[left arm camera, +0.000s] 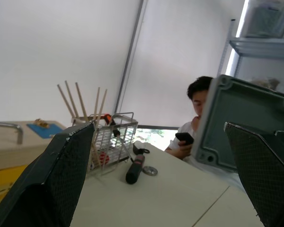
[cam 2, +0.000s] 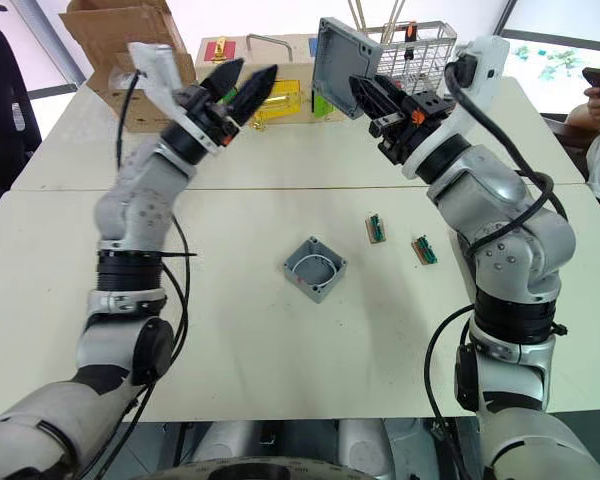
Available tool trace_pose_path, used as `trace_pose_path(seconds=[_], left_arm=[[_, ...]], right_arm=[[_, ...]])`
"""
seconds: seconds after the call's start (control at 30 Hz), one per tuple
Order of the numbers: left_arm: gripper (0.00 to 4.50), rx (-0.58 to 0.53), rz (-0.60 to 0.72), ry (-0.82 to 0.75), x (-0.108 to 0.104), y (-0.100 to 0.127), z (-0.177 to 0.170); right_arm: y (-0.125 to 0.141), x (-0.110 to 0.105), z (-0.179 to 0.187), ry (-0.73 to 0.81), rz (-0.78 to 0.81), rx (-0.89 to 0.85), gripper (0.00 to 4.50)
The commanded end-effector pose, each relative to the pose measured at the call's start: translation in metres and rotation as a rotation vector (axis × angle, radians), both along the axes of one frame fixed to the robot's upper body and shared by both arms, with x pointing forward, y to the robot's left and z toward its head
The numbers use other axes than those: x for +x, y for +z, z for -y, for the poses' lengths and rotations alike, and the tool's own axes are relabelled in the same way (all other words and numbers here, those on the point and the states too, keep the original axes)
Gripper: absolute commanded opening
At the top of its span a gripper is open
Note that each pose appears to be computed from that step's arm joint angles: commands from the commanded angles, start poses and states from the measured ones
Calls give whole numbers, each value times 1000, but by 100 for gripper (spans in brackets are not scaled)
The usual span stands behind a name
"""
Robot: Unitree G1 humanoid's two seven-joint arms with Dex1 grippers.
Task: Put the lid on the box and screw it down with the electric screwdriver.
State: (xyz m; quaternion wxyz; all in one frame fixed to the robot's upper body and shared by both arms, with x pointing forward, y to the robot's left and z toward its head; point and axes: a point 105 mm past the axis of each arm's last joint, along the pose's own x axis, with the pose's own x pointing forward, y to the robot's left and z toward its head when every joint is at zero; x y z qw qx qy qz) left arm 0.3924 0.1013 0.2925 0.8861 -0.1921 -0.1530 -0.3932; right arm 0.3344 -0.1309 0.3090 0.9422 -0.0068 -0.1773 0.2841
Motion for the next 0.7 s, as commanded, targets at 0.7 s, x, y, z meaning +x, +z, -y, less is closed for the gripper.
trace_pose_path(seconds=[0.7], left_arm=[[449, 561, -62, -327, -92, -74, -26]], right_arm=[[-150, -99, -37, 50, 833, -1124, 16]])
